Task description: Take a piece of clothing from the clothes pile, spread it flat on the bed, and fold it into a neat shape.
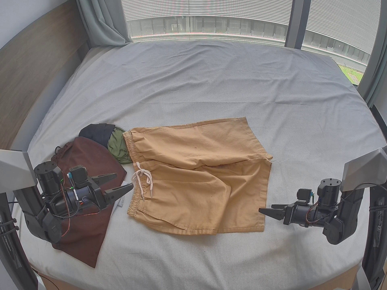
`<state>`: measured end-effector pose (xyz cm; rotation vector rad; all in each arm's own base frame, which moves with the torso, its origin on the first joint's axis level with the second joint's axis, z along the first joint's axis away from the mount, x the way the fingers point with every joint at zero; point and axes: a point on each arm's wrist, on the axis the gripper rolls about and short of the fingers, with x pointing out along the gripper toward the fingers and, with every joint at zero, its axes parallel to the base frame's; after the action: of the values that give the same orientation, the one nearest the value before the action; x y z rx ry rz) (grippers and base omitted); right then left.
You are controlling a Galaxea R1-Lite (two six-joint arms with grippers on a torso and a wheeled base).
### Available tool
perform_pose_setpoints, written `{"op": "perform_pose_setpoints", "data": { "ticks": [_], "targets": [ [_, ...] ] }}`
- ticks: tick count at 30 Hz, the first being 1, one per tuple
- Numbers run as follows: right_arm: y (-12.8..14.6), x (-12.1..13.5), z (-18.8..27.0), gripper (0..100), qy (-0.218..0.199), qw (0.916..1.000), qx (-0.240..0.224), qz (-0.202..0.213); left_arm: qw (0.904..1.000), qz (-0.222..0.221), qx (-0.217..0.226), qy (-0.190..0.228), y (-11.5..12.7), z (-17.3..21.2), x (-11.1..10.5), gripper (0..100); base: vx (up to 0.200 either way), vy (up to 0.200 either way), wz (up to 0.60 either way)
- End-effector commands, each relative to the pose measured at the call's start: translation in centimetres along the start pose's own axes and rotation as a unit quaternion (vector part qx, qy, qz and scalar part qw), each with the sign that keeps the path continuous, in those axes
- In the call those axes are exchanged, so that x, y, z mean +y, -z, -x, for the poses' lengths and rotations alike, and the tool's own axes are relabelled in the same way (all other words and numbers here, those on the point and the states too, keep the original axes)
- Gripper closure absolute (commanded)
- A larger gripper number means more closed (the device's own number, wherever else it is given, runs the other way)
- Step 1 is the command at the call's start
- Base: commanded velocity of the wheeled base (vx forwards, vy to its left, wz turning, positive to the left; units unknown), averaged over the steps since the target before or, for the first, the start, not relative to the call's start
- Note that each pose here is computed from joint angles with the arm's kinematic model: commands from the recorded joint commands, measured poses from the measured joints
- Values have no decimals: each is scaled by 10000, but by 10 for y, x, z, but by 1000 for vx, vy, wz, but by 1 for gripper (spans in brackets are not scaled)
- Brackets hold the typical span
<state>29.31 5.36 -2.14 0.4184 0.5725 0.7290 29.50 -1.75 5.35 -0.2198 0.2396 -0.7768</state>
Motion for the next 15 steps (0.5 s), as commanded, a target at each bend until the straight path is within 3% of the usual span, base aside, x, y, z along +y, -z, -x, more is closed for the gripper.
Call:
{"op": "perform_pose_setpoints", "data": {
  "ticks": [1, 15],
  "targets": [
    [11, 2, -3, 0, -16, 9997, 207, -95, 10000, 6, -4, -3, 0, 0, 0, 0, 0, 0, 0],
    [34, -3, -8, 0, 11, 9981, 598, -163, 10000, 27, 1, -4, 0, 0, 0, 0, 0, 0, 0]
  ]
}}
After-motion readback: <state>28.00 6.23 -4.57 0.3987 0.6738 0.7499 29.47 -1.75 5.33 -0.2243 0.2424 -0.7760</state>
